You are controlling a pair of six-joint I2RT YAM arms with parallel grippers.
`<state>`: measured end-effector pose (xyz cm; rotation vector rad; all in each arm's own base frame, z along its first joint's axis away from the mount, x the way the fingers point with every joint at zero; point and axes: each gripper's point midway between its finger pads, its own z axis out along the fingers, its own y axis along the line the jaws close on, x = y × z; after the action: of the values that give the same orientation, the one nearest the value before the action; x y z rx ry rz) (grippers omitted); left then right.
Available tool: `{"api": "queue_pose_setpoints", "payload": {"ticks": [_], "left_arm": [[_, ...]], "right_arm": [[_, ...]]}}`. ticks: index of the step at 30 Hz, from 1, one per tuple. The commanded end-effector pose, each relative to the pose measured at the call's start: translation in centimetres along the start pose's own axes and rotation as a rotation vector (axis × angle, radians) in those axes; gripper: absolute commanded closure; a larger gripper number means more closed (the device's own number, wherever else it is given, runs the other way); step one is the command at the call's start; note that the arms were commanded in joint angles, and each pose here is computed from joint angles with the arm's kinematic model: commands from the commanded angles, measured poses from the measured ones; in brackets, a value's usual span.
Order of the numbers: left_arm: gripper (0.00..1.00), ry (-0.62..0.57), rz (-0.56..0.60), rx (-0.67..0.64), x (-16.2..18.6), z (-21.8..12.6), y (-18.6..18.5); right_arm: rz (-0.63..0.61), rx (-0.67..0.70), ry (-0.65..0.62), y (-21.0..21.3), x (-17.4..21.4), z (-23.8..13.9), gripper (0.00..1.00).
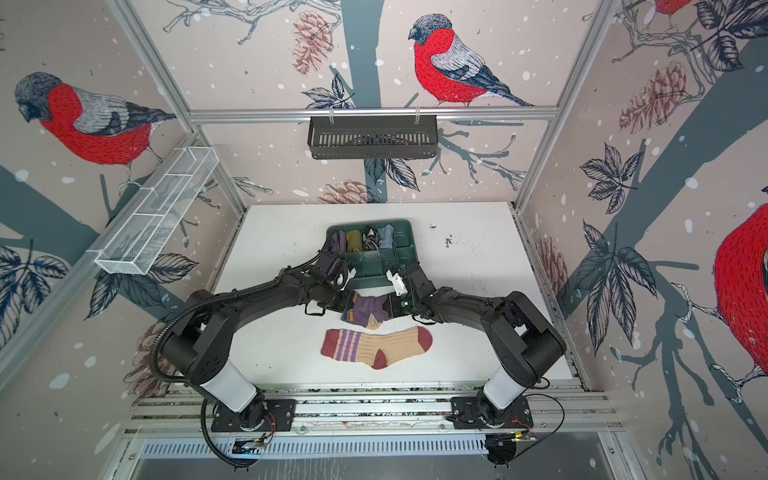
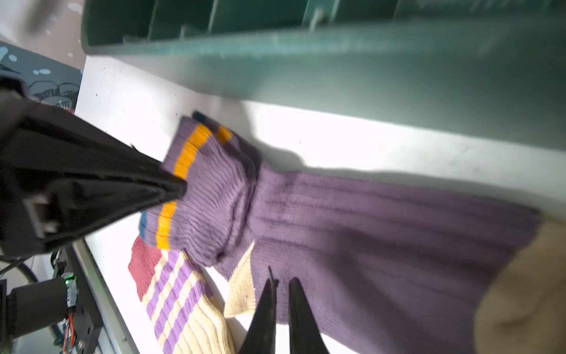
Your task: Roll the socks
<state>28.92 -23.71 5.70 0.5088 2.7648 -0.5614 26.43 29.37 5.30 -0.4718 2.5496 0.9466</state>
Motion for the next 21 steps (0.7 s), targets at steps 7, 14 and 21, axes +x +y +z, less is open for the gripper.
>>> {"api": "queue_pose_setpoints", "payload": {"ticks": [7, 14, 21], "left_arm": [[0.93, 0.125, 0.086, -0.186, 0.5, -0.2, 0.3], [0.94, 0.131, 0.121, -0.243, -0.5, -0.4, -1.0], [0.94, 0.128, 0.130, -0.250, -0.9, -1.0, -1.8]], "right_arm": [[-0.004, -0.071, 0.008, 1.2, 0.6, 1.1, 0.89], [0.006, -0.084, -0.002, 1.2, 0.6, 1.3, 0.91], [-0.001, -0.122, -0.027, 2.1, -0.4, 1.5, 0.91]]}}
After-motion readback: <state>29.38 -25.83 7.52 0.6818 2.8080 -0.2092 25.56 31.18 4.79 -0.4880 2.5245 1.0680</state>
